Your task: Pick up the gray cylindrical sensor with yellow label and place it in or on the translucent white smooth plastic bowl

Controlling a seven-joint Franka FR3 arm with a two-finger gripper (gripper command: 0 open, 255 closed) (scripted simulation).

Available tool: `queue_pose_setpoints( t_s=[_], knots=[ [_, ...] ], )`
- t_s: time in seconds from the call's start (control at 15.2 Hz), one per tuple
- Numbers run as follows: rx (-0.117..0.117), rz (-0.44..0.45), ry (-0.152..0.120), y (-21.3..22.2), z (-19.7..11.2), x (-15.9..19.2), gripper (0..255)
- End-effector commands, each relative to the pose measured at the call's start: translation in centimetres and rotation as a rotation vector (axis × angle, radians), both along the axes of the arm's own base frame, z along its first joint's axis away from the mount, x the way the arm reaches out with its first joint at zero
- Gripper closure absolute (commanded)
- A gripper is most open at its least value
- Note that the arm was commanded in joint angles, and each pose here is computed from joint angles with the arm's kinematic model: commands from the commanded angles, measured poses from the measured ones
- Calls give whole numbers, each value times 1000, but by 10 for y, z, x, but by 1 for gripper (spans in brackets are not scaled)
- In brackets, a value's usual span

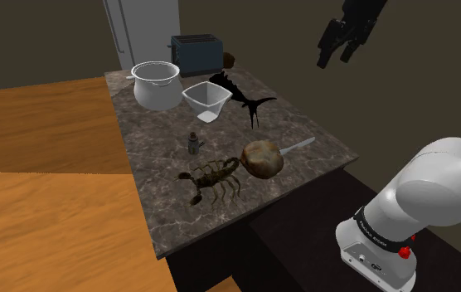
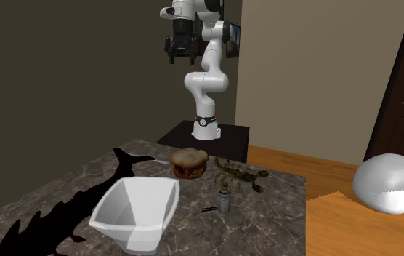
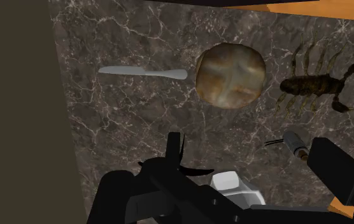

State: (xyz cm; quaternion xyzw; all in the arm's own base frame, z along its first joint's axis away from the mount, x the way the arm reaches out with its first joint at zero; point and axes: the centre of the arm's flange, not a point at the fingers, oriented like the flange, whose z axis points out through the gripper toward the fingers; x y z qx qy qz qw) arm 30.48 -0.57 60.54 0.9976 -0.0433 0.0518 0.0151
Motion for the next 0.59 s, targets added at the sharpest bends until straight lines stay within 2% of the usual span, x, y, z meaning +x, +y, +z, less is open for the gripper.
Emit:
queue_pose_setpoints(
  t_s=[0.0, 0.53],
  knots=[
    [0, 0, 0, 0, 0, 0, 0],
    [-2, -1, -7, 54, -69, 58, 0]
  ],
)
